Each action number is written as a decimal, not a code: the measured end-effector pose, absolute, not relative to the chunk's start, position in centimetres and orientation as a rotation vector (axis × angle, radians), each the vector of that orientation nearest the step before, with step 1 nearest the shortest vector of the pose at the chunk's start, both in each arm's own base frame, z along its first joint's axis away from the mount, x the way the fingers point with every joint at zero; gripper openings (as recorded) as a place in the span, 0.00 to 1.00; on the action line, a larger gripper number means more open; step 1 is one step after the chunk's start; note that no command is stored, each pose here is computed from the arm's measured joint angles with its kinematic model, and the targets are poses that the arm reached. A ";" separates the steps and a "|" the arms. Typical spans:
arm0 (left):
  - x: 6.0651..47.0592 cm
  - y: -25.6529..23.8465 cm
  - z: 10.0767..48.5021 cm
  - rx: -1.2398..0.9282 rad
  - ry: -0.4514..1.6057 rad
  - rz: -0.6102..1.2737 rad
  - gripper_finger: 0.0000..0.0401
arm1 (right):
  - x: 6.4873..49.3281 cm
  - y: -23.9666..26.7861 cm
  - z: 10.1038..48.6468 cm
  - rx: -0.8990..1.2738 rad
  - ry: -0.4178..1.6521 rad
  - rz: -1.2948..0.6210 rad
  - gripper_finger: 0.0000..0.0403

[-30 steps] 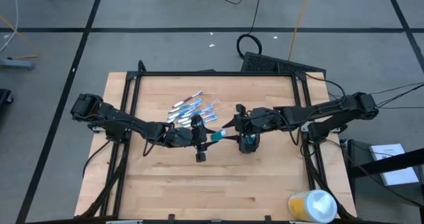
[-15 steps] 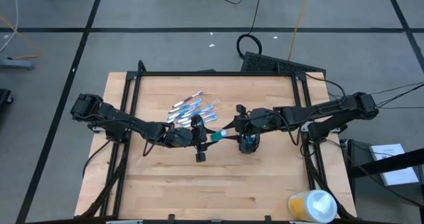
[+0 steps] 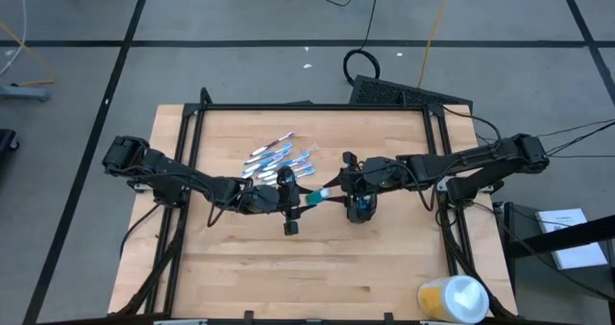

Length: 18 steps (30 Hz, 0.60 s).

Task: Pick & Place toothbrushing station
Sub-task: Put the mouthwash into the middle section of the mesh organizer

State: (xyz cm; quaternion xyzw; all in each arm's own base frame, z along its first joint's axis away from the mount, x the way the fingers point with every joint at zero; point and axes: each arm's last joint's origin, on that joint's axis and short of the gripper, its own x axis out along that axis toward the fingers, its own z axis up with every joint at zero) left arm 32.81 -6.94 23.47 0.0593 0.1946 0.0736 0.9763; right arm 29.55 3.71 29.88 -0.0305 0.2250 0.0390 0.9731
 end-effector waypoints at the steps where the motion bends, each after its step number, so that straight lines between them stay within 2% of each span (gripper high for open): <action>1: 32.8 -6.9 23.5 0.120 0.392 0.148 0.41 | 29.6 3.7 29.9 -0.061 0.454 0.079 0.35; 7: 32.8 -7.0 23.5 0.119 0.393 0.148 0.41 | 29.6 3.7 29.9 -0.070 0.454 0.081 0.22; 14: 32.8 -6.9 23.5 0.120 0.390 0.160 0.41 | 29.5 3.7 29.8 -0.074 0.464 0.080 0.21; 18: 32.8 -6.8 23.8 0.046 0.360 0.212 0.49 | 29.4 3.6 29.8 -0.084 0.475 0.037 0.21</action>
